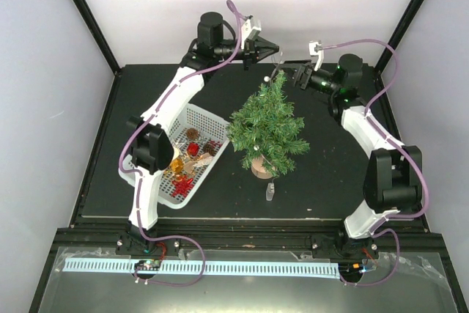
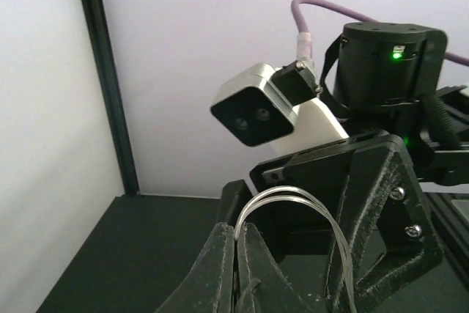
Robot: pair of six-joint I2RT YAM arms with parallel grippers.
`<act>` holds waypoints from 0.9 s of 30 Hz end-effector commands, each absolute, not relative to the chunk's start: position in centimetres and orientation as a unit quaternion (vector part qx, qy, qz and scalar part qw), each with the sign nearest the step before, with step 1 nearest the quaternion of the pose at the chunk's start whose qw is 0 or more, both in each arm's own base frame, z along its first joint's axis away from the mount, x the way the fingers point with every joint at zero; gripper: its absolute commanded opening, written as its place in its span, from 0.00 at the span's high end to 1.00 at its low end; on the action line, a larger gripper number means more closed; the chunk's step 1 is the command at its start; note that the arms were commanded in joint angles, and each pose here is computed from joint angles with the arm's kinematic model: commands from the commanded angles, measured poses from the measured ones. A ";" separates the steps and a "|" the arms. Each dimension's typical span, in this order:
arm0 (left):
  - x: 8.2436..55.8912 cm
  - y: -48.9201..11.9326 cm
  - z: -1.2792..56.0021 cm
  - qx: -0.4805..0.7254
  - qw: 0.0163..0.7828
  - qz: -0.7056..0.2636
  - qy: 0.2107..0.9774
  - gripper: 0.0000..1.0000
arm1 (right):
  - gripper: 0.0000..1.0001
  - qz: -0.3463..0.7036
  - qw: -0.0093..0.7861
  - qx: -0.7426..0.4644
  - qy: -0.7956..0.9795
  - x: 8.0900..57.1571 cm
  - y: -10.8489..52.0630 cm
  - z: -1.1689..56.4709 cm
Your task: Decorate the small christmas tree
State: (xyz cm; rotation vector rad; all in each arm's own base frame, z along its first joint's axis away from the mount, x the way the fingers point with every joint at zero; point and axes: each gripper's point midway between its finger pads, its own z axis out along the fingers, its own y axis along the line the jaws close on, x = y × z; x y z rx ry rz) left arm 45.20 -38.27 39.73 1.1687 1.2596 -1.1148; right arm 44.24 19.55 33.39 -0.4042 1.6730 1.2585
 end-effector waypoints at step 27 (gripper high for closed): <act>42.2 -39.3 41.6 0.504 0.470 -0.557 0.464 0.96 | 0.99 0.527 0.493 -0.164 0.673 44.2 20.5 32.1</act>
